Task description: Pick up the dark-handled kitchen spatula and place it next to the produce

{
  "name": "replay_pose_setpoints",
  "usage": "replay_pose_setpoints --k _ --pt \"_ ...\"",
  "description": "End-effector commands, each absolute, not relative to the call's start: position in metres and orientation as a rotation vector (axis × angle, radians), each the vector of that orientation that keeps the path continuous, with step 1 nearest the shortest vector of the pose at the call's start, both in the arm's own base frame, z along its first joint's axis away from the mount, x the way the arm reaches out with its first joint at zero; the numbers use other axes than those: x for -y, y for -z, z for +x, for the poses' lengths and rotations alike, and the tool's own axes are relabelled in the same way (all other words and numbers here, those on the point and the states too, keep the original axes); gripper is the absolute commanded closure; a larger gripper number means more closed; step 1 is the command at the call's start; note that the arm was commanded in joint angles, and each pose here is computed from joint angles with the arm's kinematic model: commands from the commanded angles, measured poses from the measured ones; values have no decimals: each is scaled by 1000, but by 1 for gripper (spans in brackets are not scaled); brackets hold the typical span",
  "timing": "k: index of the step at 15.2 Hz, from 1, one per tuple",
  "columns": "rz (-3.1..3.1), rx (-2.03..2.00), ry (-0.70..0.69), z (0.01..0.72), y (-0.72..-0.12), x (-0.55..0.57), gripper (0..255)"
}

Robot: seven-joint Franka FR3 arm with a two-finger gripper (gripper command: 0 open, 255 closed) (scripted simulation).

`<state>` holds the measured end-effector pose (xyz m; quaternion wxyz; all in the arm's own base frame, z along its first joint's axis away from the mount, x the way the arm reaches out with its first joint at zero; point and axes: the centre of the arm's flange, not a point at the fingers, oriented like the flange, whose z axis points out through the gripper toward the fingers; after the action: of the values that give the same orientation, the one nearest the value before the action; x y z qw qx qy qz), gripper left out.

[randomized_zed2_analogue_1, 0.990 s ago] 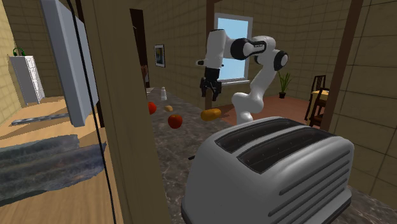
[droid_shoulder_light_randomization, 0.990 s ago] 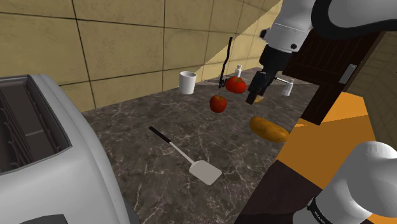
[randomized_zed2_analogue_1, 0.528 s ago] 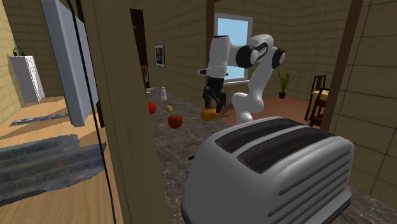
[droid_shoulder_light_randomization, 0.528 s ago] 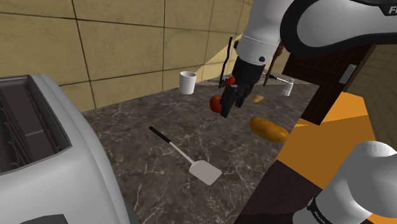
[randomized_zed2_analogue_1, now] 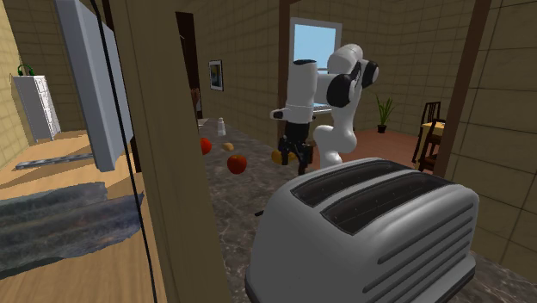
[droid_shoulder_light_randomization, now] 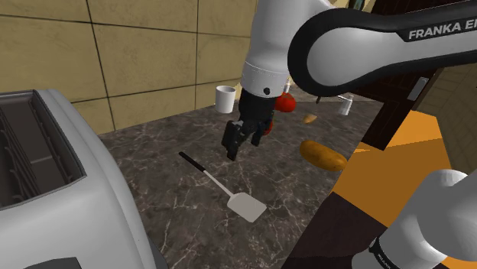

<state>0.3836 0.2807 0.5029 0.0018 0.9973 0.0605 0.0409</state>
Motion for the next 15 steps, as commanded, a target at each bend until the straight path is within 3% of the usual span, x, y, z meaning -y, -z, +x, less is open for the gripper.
replay_pose_setpoints --k 1,15 --pt "3135 -178 -120 393 -495 -306 0" --pt "3140 -161 -104 410 -437 -349 0"
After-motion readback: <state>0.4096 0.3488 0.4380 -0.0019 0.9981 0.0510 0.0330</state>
